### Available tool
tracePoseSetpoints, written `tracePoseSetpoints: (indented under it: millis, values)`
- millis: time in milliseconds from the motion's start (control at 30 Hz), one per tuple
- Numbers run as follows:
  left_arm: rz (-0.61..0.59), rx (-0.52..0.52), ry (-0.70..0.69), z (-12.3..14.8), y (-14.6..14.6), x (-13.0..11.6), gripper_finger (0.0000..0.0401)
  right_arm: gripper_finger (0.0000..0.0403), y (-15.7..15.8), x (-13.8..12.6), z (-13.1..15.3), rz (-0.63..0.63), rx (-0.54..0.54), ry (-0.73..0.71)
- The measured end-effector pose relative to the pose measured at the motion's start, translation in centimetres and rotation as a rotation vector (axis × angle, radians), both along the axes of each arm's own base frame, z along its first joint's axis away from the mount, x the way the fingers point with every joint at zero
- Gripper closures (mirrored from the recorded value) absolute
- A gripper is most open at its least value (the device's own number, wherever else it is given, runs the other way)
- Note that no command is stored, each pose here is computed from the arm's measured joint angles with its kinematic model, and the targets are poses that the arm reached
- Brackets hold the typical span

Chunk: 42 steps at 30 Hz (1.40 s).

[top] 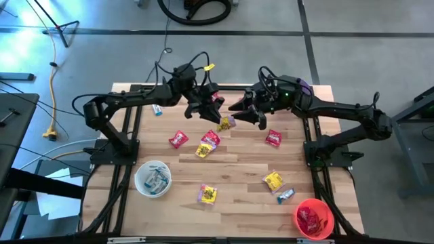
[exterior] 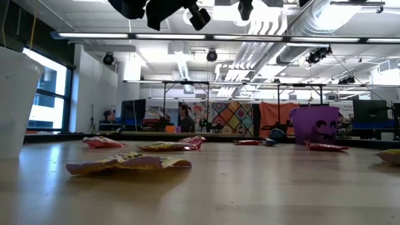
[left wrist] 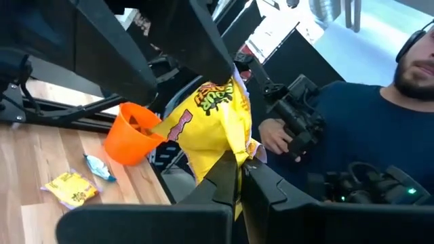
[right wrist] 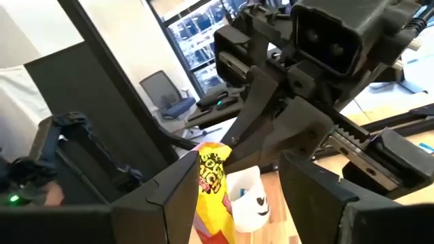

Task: Sort candy
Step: Put the yellow candy into the purple bin

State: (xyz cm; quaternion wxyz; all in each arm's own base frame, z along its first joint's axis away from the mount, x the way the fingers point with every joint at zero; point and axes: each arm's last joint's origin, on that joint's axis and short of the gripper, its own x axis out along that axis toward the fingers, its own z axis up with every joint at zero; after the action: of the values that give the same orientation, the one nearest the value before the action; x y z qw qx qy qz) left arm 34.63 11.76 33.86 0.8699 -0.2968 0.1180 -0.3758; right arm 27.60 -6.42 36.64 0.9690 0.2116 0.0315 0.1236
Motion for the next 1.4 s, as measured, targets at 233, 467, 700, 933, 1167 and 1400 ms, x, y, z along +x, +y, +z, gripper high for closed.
tracePoseSetpoints:
  millis: [233, 467, 700, 933, 1167, 1400]
  values:
    - [-0.003, 0.000, 0.001, 0.0, 0.0, 0.0, 0.0401, 0.0204, -0.5, -0.7, 0.5, -0.001, 0.075, 0.005]
    - [-0.005, 0.000, 0.002, 0.0, 0.0, 0.0, 0.0401, 0.0164, -0.2, -1.1, 0.8, 0.045, 0.139, 0.018]
    - [-0.004, -0.003, 0.004, 0.0, 0.0, 0.0, 0.0401, 0.0139, 0.8, -0.5, 0.4, 0.061, 0.081, 0.027]
    - [0.025, -0.006, 0.004, 0.0, 0.0, 0.0, 0.0401, 0.0198, 0.9, 0.5, -0.1, 0.048, 0.061, 0.009]
    - [0.070, -0.014, 0.009, 0.0, 0.2, 0.1, 0.0400, 0.0323, 0.8, 0.7, -0.3, 0.042, 0.040, 0.006]
    - [0.098, -0.023, 0.015, 0.0, 0.4, 0.1, 0.0361, 0.0386, 0.2, 0.5, -0.2, 0.018, 0.033, 0.001]
